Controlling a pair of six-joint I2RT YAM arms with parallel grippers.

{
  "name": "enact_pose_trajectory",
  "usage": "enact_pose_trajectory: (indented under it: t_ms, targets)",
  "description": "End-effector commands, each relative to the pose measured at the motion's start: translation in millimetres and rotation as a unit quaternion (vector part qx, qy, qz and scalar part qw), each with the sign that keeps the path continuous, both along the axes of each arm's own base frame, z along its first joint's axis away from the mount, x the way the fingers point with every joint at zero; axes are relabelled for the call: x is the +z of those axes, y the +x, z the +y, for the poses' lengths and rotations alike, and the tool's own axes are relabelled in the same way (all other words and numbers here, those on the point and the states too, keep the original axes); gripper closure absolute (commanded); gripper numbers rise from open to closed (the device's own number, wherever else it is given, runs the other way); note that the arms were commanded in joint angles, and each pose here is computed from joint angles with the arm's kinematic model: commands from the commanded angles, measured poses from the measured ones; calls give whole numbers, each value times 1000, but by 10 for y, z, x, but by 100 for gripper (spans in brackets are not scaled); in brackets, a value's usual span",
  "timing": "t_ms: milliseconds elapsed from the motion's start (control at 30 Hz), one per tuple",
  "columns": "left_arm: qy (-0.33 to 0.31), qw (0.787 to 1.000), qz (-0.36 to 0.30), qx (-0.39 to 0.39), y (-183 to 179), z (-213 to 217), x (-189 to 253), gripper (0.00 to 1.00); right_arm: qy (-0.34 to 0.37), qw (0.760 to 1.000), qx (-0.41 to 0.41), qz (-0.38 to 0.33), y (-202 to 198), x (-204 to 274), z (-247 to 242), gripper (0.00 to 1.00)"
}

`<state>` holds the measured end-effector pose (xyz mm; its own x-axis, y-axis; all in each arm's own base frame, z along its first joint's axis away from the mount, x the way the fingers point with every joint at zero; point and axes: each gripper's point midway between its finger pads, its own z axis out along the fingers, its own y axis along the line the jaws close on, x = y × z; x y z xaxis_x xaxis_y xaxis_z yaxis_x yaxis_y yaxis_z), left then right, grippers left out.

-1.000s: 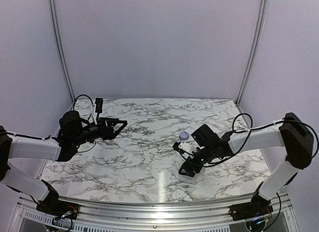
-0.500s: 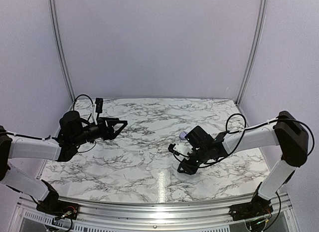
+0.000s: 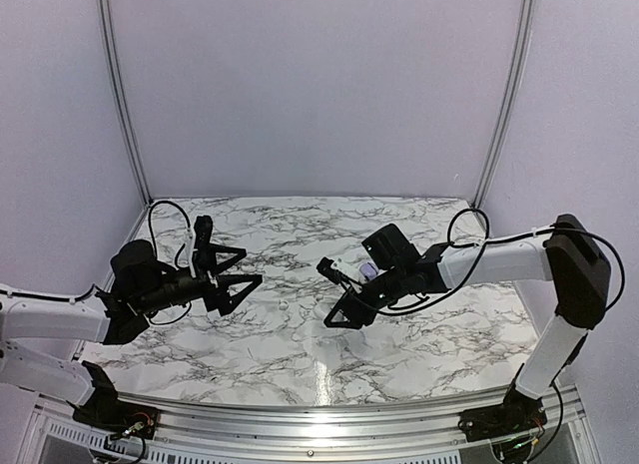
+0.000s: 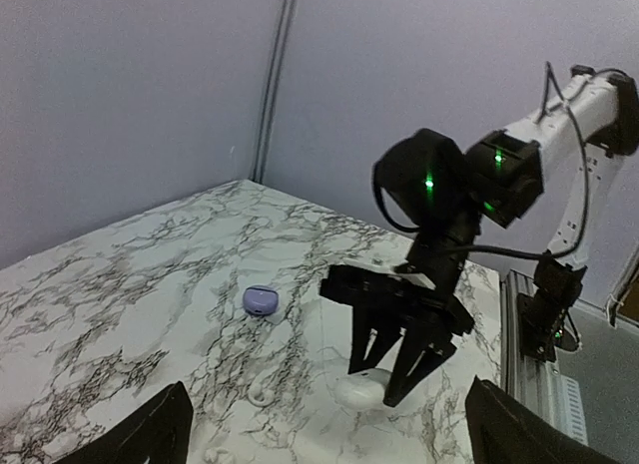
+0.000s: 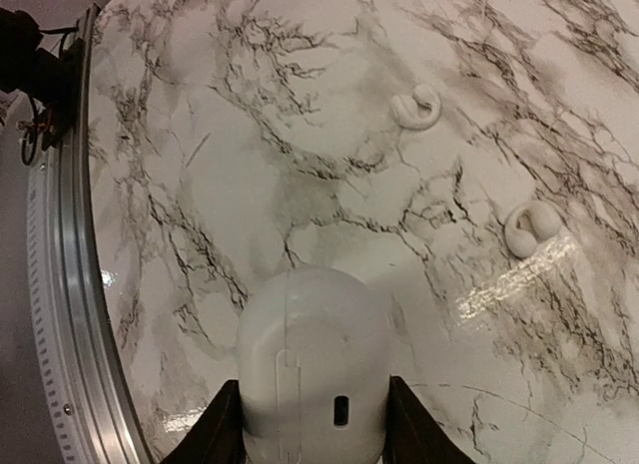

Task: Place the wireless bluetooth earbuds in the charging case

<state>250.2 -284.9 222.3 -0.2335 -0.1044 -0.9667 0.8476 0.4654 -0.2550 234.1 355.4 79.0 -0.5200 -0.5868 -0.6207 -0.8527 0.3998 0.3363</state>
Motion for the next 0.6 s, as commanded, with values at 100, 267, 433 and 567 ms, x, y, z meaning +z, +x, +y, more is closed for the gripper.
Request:
enact_pose_trajectory:
  t_ms: [100, 267, 433, 567]
  targets:
    - [65, 987, -133, -59, -492, -60, 27, 1, 102, 985, 89, 104, -317, 606, 225, 67]
    - [110, 979, -136, -106, -793, -268, -141, 1, 123, 972, 122, 159, -472, 731, 269, 66]
    - [210, 955, -170, -124, -966, -415, -313, 1, 134, 962, 135, 198, -579, 742, 277, 66]
    - [242, 940, -195, -140, -1070, -507, -245, 7, 135, 954, 154, 220, -689, 745, 299, 66]
